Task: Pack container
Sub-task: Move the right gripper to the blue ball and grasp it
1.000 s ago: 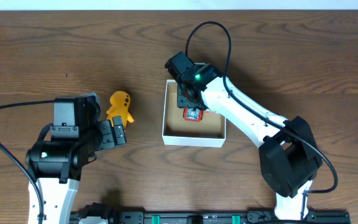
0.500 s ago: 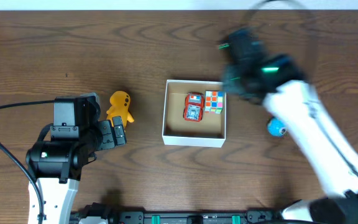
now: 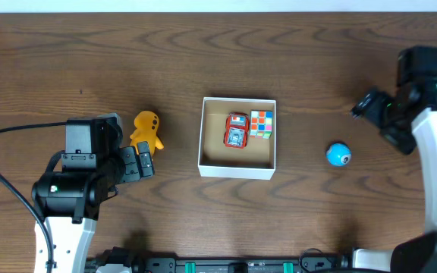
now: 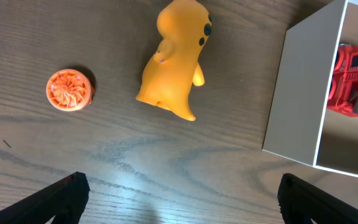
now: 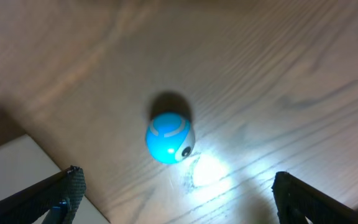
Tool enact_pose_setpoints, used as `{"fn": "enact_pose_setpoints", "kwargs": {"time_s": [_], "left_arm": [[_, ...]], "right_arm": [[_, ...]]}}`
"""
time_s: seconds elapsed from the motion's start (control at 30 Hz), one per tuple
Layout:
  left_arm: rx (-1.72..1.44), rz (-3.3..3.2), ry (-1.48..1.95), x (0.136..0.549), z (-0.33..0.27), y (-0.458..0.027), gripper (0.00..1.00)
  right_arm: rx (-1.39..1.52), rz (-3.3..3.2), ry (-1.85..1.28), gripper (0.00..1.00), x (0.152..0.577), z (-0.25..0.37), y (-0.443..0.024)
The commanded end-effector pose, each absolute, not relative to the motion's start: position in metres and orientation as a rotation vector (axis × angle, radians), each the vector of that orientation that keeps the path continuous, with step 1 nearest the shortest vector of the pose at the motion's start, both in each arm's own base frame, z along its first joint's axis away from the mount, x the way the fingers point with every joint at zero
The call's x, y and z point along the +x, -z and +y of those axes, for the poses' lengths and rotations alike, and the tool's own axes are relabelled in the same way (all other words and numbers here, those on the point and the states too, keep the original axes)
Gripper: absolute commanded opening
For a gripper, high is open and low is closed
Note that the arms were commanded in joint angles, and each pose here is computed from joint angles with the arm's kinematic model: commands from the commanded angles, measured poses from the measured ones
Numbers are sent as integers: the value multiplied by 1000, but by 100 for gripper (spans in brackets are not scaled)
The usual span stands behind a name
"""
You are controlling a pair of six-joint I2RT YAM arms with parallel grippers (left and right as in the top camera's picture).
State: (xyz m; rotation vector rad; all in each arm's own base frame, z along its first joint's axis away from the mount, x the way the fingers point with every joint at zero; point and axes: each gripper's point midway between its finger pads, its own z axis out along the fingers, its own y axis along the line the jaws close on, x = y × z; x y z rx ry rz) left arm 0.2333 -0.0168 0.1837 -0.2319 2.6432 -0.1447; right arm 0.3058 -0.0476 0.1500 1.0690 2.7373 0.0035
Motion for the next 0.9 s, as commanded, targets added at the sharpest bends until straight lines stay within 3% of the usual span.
{"fn": "enact_pose_setpoints", "kwargs": {"time_s": [0.0, 0.3, 0.87], "left_arm": [[-230, 2626, 118, 236, -13, -190, 98], [-230, 2630, 118, 235, -13, -190, 98], [-230, 2629, 118, 235, -13, -190, 98]], "right_arm": [[1063, 2821, -96, 99, 295, -33, -113], [1044, 2778, -102, 98, 296, -33, -61], [1027, 2761, -76, 77, 290, -34, -21]]}}
